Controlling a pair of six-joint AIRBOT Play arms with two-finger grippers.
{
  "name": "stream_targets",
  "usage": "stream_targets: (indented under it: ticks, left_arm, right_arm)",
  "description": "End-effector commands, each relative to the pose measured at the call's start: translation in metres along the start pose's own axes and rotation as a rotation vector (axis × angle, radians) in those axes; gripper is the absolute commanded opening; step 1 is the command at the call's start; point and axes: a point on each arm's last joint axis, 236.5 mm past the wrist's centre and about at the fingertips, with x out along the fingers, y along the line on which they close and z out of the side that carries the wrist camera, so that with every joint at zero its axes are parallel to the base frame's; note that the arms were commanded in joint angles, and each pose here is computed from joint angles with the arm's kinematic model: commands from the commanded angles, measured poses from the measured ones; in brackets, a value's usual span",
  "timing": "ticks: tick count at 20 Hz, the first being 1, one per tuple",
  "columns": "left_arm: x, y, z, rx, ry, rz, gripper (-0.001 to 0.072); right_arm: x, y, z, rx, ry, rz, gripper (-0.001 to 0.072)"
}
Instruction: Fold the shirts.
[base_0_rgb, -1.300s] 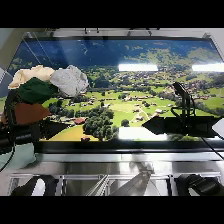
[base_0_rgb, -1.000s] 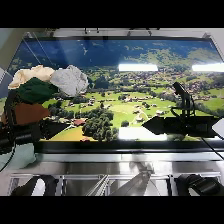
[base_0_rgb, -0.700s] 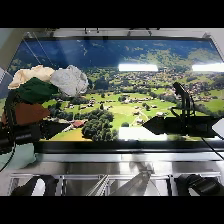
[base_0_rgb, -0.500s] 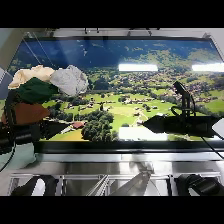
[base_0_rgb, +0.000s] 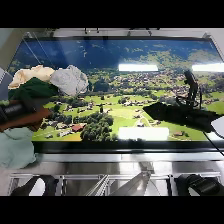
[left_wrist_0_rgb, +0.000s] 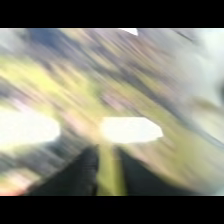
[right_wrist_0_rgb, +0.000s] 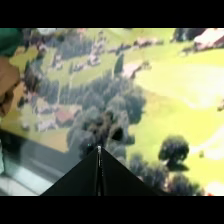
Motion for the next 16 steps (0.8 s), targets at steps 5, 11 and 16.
stream_targets:
  ticks: [5, 11, 16]
  left_arm:
    - [0.084, 0.145, 0.072, 0.042, 0.221, 0.194, 0.0707]
    - [0.207, 0.174, 0.052, 0.053, 0.33, 0.131, 0.0706]
    - [0.235, 0.156, 0.041, 0.065, 0.467, 0.133, 0.0005]
  right_arm:
    - [0.024, -0.093, 0.028, 0.149, -0.026, -0.189, 0.0671]
    - [0.043, -0.135, 0.016, 0.241, 0.039, -0.258, 0.0671]
    - [0.047, -0.14, 0.011, 0.252, 0.06, -0.266, 0.0651]
